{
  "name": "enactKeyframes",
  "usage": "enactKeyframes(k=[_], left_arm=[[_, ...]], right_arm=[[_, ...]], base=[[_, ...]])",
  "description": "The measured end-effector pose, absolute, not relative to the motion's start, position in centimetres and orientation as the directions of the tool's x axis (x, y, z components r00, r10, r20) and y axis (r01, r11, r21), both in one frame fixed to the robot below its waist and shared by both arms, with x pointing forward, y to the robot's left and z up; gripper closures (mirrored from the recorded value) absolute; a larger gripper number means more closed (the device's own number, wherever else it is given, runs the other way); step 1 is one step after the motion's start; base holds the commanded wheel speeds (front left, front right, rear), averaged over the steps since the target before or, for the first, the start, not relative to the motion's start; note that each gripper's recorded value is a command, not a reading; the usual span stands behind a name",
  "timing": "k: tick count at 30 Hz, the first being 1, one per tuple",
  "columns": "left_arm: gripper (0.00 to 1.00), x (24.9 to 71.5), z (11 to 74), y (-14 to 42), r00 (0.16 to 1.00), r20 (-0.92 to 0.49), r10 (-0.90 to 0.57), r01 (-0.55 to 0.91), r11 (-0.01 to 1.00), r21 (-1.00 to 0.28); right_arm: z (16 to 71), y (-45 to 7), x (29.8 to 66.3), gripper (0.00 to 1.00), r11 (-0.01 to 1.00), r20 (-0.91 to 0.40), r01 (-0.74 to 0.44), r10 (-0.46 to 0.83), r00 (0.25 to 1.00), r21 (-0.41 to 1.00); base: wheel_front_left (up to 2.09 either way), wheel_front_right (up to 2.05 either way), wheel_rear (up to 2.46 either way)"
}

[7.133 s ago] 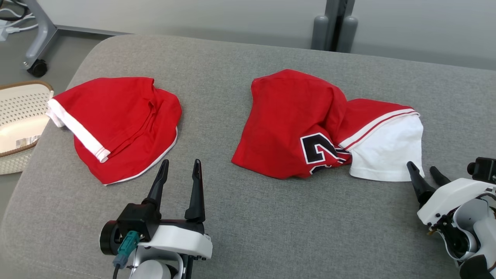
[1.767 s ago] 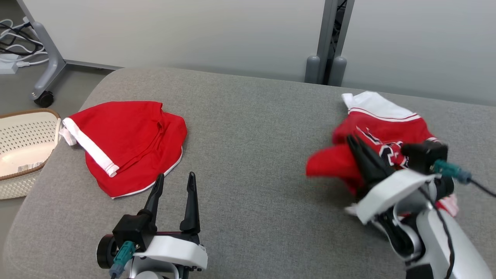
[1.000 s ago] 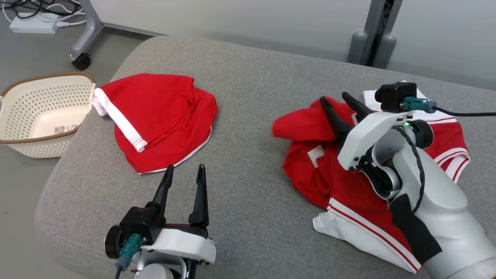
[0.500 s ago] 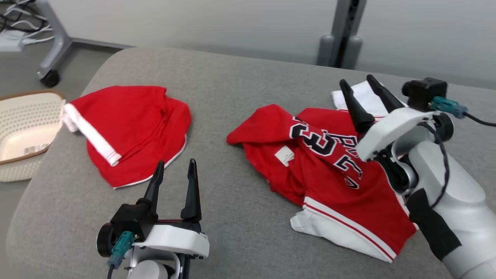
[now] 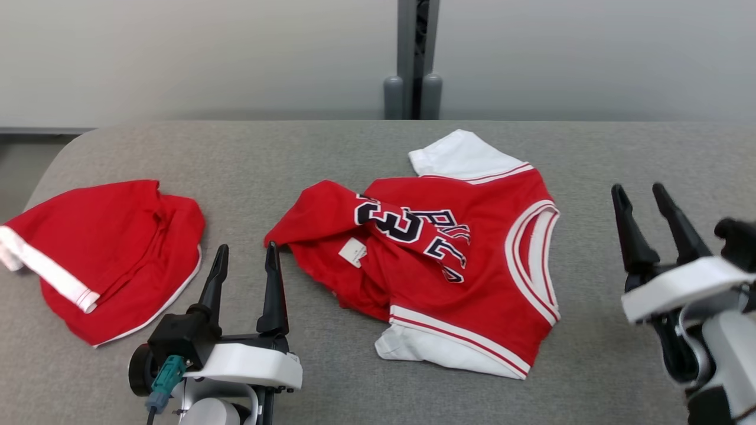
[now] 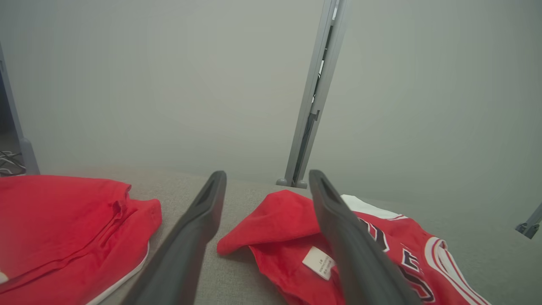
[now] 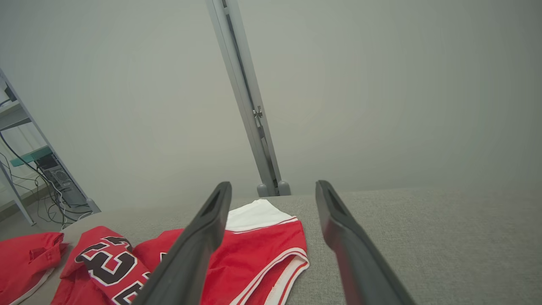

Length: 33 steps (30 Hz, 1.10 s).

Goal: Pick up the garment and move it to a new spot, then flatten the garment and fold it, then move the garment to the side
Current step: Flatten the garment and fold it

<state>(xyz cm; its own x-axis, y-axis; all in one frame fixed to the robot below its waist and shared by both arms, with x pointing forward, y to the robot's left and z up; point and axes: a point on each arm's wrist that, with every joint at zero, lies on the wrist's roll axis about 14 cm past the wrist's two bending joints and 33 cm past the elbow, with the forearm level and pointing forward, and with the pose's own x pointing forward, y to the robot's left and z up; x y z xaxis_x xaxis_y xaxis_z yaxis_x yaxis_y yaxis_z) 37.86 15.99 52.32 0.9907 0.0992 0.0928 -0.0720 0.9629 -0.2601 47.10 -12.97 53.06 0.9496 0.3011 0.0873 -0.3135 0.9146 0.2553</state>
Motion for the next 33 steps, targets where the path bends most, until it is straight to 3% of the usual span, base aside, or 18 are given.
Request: enactKeyframes(k=[8,15,23,33], left_arm=[[0.0,38.0,51.9,14.8,0.995,0.083,0.063,-0.041,0.967,-0.253],[0.0,38.0,51.6,15.1,0.995,0.076,0.068,-0.046,0.966,-0.253],[0.0,37.9,50.9,15.5,0.996,0.057,0.075,-0.058,0.967,-0.248],[0.0,37.6,49.9,15.9,0.996,0.026,0.082,-0.073,0.968,-0.239]], right_arm=[[51.8,-17.0,42.1,0.0,0.934,0.101,-0.176,0.151,0.983,0.312],[51.7,-16.6,40.9,0.0,0.939,0.112,-0.168,0.141,0.984,0.299],[46.5,-10.7,37.9,0.0,0.879,-0.123,-0.274,0.344,0.931,0.39],[41.1,-8.3,35.1,0.0,0.828,-0.341,-0.217,0.431,0.835,0.517]], base=[[0.0,0.0,0.0],[0.0,0.0,0.0],[0.0,0.0,0.0],[0.0,0.0,0.0]])
